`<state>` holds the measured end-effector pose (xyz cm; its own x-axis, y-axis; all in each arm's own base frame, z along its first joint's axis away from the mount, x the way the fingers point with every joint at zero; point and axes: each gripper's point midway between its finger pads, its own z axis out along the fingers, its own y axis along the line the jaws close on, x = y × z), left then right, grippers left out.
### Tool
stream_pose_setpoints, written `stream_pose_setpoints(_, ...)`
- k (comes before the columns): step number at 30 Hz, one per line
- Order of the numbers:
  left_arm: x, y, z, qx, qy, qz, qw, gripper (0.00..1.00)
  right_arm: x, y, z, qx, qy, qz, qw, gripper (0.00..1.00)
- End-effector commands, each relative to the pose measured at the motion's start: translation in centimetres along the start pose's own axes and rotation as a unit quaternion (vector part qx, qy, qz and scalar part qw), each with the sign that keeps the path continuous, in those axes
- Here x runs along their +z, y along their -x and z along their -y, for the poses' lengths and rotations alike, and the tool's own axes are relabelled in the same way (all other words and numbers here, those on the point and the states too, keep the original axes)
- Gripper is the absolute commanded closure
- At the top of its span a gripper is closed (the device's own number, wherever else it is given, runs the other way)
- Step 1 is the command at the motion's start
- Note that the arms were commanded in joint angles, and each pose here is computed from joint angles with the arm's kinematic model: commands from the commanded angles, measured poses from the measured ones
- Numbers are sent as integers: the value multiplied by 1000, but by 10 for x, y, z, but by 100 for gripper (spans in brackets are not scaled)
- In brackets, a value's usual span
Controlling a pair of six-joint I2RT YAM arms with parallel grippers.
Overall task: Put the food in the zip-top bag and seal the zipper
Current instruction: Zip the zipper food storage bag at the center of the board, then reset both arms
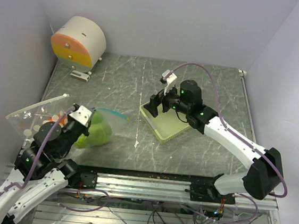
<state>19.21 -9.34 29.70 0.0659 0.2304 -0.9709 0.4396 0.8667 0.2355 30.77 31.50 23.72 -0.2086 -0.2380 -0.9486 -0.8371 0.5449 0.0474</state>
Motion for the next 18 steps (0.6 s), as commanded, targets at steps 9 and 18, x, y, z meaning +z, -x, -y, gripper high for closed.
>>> stream_pose_setpoints(9, 12, 13, -46, -119, 162, 49, 978, 1, -18, -2, 39, 99, -139, 25, 985, 0)
stream_pose_setpoints(18, 28, 7, -20, -136, 102, -13, 985, 1, -18, -28, 50, 137, -182, -12, 974, 0)
